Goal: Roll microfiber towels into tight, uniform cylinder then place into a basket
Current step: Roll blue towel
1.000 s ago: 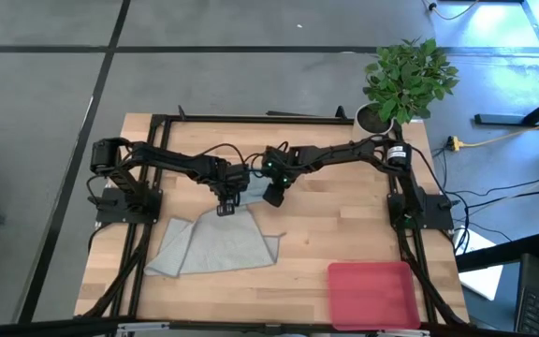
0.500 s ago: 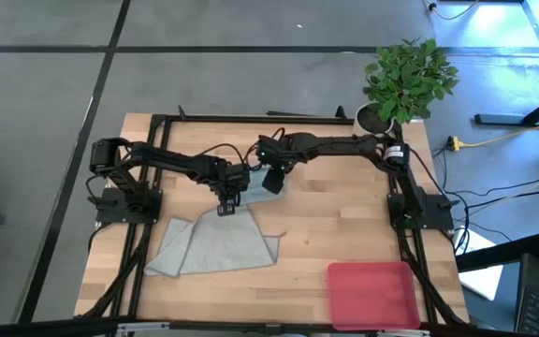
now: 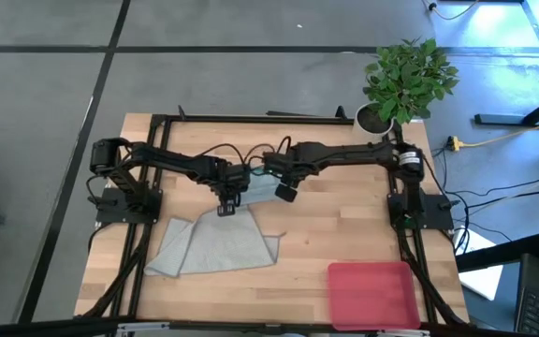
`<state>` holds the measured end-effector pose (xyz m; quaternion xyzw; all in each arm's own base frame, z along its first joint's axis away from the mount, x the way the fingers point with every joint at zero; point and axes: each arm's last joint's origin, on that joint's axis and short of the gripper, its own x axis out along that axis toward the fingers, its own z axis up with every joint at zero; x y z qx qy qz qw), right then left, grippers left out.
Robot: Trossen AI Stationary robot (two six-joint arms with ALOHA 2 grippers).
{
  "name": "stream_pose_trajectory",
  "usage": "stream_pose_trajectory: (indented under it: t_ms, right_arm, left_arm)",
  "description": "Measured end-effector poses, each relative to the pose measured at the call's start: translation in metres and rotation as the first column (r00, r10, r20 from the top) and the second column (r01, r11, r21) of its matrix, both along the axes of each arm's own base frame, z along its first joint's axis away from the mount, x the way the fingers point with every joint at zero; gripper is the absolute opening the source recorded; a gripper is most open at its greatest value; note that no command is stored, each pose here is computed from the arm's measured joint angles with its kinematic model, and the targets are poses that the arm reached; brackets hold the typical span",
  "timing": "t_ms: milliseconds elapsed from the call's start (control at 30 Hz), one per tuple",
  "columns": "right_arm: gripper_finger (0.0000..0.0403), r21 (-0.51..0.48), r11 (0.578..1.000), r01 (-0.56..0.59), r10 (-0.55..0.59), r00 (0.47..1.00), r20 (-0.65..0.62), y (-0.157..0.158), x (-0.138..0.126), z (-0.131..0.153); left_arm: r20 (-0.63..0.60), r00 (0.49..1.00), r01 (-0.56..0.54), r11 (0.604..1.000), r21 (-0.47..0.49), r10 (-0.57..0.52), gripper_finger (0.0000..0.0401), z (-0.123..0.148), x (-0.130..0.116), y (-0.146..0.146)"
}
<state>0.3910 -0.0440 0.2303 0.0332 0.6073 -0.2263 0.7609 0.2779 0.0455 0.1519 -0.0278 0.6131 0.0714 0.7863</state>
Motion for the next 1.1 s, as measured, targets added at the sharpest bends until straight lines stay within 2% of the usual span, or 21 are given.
stream_pose_trajectory:
  t_ms: [133,333,433,600,733,867,1100]
  right_arm:
    - [0.0138,-0.003,1.0,-0.028,0.028,0.999,0.031,0.013,-0.007,0.018]
    - [0.0138,-0.034,0.998,-0.048,0.049,0.998,0.031,0.021,-0.013,0.027]
    - [0.0138,-0.025,0.993,-0.114,0.114,0.993,0.013,0.026,-0.012,0.024]
    - [0.0138,0.044,0.972,-0.233,0.229,0.971,0.071,0.028,-0.008,-0.002]
    - [0.0138,0.082,0.933,-0.35,0.334,0.928,0.164,0.031,-0.005,-0.025]
    - [0.0138,0.081,0.891,-0.447,0.409,0.866,0.287,0.032,-0.001,-0.042]
    - [0.0138,0.014,0.869,-0.494,0.467,0.831,0.303,0.014,-0.011,-0.071]
  left_arm:
    - [-0.017,1.0,0.008,1.0,-0.001,-0.008,0.0,-0.001,-0.002,0.0]
    - [-0.011,1.0,0.012,1.0,0.001,-0.012,0.0,-0.001,-0.001,0.0]
    - [-0.01,1.0,0.013,1.0,0.001,-0.013,0.0,-0.001,-0.001,0.0]
    - [-0.01,1.0,0.016,1.0,0.002,-0.016,0.0,-0.001,-0.001,0.0]
    - [-0.007,1.0,0.017,1.0,0.003,-0.017,0.0,-0.001,0.0,0.0]
    - [-0.007,1.0,0.017,1.0,0.002,-0.017,0.0,-0.001,0.0,0.0]
    - [-0.006,1.0,0.016,1.0,0.002,-0.016,0.0,-0.001,0.0,0.0]
